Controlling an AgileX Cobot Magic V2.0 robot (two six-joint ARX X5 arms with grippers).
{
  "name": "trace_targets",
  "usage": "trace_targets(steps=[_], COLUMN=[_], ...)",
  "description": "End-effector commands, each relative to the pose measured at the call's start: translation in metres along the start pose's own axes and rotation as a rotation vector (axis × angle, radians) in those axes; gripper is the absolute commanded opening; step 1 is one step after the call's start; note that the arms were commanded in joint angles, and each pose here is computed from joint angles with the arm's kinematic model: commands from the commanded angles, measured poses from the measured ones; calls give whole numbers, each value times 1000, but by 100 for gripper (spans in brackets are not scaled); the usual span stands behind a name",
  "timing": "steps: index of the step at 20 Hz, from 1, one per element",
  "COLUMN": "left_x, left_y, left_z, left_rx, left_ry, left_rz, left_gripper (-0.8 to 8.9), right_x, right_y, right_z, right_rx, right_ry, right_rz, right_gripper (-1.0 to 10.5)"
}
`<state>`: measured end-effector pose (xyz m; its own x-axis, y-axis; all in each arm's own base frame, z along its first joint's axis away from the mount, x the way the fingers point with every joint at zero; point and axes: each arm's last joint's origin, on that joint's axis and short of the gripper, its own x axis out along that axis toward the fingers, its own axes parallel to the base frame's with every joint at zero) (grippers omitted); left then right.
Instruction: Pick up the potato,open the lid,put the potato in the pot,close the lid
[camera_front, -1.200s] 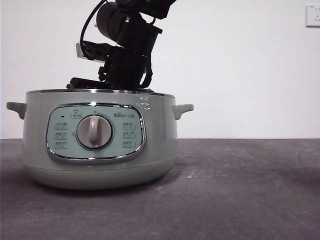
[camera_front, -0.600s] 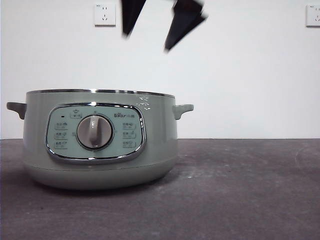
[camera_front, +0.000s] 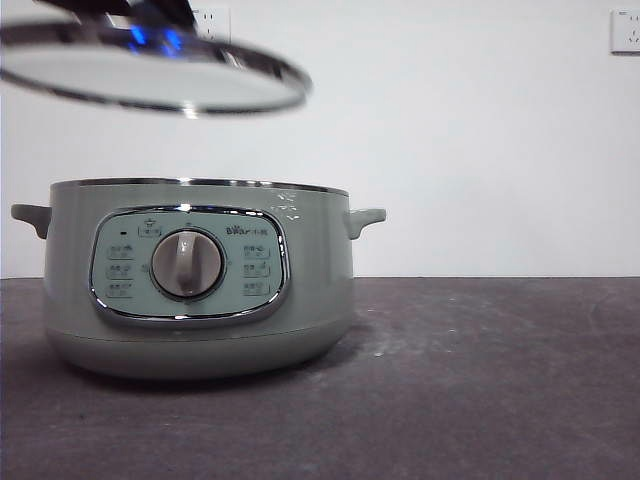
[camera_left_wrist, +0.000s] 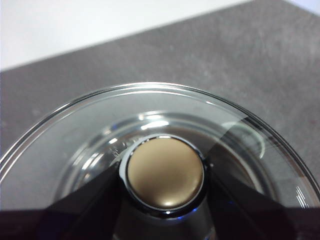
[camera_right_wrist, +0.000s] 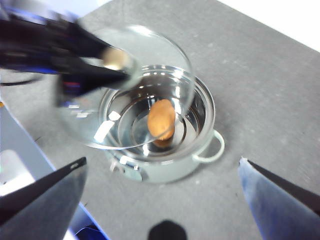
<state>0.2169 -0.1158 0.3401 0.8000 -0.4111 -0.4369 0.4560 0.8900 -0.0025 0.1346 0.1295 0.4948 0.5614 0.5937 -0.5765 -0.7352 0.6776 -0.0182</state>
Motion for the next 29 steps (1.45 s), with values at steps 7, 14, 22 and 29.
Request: trace_targets(steps=[7, 14, 22, 29], left_x=[49, 64, 79, 79], left_y=[-3, -4, -4, -3], left_z=[-2, -10, -27, -36], left_rx=[2, -7, -7, -7], left_ry=[7, 58, 192, 283], left_rz=[-51, -50, -50, -46], left_gripper=[-8, -8, -8, 49], right_x=[-39, -41, -41, -41], right_y=[3, 3, 3, 3], right_z=[-20, -23, -23, -23], right_rx=[49, 57, 64, 64], right_ry=[2, 15, 15, 15], right_rz=[-2, -2, -1, -1], right_gripper=[500, 500, 500, 500])
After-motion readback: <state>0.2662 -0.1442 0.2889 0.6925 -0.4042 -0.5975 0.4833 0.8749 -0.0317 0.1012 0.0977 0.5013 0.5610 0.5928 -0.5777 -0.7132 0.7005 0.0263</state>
